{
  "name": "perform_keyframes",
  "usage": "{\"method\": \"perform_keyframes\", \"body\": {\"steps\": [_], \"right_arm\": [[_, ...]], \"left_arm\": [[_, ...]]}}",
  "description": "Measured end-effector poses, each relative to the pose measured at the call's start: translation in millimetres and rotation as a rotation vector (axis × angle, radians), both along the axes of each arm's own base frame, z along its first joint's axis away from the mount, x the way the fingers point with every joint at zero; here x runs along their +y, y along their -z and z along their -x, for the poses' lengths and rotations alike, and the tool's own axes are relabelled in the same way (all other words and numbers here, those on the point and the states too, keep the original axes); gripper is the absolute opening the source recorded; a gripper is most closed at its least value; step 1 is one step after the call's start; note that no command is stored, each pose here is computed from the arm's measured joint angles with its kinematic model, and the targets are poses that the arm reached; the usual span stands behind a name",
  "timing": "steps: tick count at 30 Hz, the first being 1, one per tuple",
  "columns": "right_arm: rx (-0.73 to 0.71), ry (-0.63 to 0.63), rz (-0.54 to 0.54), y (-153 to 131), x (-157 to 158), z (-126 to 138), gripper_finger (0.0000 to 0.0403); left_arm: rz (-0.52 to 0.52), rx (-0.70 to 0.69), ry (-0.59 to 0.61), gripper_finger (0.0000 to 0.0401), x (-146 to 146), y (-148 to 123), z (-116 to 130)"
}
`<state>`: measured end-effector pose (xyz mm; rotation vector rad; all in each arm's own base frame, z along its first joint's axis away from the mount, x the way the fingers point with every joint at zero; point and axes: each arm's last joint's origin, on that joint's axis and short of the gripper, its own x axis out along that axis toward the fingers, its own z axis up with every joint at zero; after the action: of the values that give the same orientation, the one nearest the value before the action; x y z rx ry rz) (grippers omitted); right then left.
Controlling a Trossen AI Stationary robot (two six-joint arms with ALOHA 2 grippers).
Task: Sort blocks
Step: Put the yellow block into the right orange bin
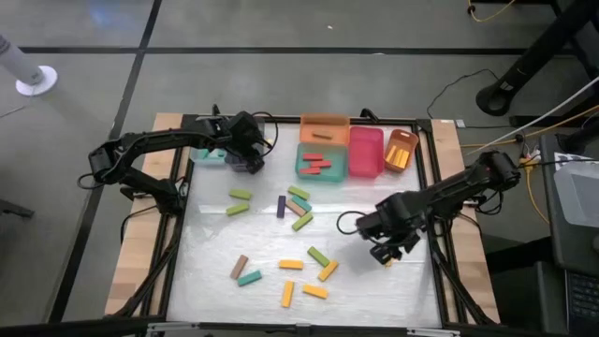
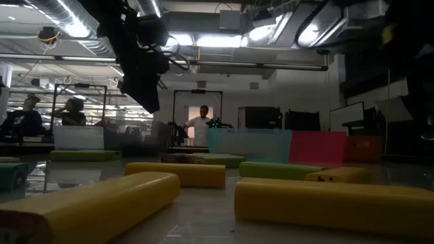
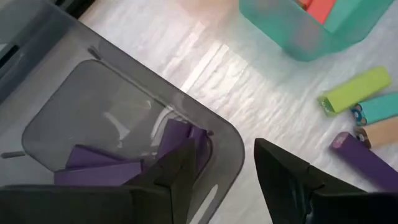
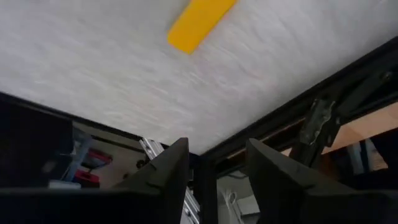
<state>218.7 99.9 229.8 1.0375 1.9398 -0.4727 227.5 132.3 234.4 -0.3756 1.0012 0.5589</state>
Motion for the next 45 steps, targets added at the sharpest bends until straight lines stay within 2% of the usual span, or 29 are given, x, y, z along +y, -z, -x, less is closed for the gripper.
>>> {"method": "perform_keyframes", "body": {"steps": [3,8,11,15,20,27,33,39,45], "right_arm": [[-0.052,0.02,0.034,-14.1,3.4,11.4,0.0159],[-0.173,0.177,0.224,-37.7,0.1,32.8,0.0159],[-0.213,0.291,0.328,-42.5,2.6,39.5,0.0159],[-0.211,0.36,0.377,-40.4,13.9,42.6,0.0159],[-0.244,0.428,0.411,-24.7,33.4,37.1,0.0159],[-0.215,0.46,0.452,18.8,51.4,36.5,0.0159],[-0.272,0.496,0.435,43.9,54.4,34.1,0.0159],[-0.234,0.508,0.483,62.2,46.2,42.9,0.0159],[-0.311,0.543,0.398,77.5,47.6,40.5,0.0159]], "left_arm": [[0.0,-0.007,-0.006,0.015,0.2,-0.3,-0.4],[-0.011,-0.041,-0.017,0.015,1.7,-2.0,-2.9],[-0.014,-0.078,-0.039,0.015,3.0,-3.8,-5.3],[-0.024,-0.108,-0.046,0.015,4.2,-5.5,-7.4],[-0.025,-0.109,-0.046,0.015,4.2,-5.6,-7.5],[-0.024,-0.109,-0.047,0.015,4.2,-5.6,-7.5],[-0.023,-0.108,-0.047,0.015,3.9,-5.5,-7.6],[-0.022,-0.108,-0.047,0.015,3.8,-5.4,-7.6],[-0.022,-0.108,-0.046,0.015,3.8,-5.4,-7.6]]}}
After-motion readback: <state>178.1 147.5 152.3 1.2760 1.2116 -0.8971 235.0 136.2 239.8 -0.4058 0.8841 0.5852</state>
